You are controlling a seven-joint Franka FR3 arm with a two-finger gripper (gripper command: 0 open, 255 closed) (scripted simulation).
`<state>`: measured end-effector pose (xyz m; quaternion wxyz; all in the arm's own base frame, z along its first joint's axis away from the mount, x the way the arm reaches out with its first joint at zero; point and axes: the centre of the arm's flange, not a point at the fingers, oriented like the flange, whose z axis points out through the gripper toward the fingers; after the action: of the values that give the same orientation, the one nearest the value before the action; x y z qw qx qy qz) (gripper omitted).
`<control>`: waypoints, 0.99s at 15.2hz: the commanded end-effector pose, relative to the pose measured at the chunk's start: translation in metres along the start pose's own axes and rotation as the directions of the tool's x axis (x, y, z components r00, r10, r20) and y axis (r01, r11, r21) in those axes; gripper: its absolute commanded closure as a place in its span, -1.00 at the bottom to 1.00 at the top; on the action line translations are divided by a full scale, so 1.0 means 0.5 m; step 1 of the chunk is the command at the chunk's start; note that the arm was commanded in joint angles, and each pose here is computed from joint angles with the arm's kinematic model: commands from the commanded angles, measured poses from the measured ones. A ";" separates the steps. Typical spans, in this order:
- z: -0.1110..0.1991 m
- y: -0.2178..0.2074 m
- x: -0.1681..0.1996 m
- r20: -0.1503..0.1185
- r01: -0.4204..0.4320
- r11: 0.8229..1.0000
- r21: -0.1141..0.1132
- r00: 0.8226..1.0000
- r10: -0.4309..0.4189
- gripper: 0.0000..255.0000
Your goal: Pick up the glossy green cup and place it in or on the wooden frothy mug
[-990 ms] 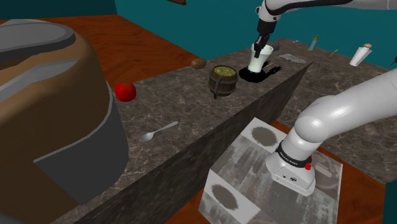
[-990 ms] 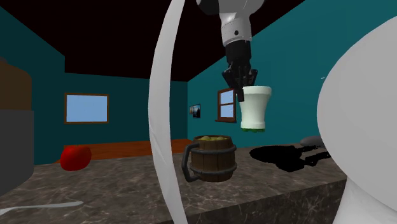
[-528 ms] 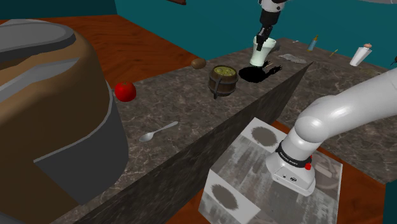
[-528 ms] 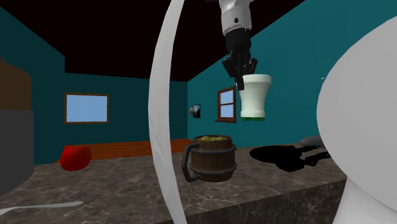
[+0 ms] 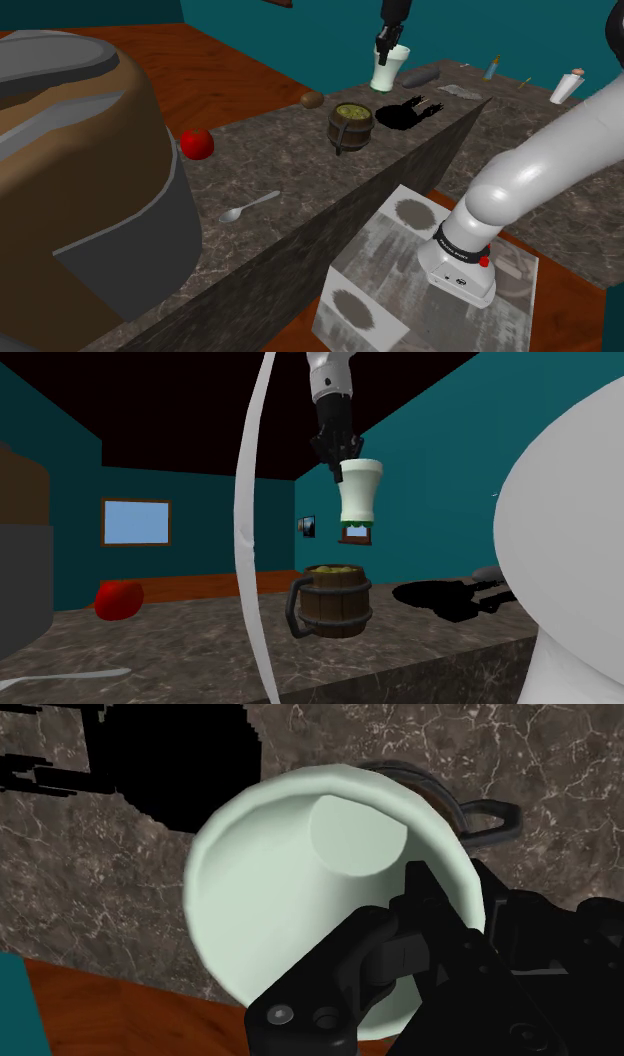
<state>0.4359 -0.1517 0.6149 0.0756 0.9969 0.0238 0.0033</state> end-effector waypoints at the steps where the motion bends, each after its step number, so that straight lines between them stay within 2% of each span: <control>1: -0.013 -0.025 0.046 0.000 0.000 1.000 0.000 1.000 0.000 1.00; 6: -0.049 -0.072 0.142 0.000 0.000 1.000 0.000 1.000 0.000 1.00; 15: 0.045 -0.087 0.141 0.000 0.000 1.000 0.000 1.000 0.000 1.00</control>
<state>0.5046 -0.1091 0.5913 0.0752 0.9969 0.0236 0.0031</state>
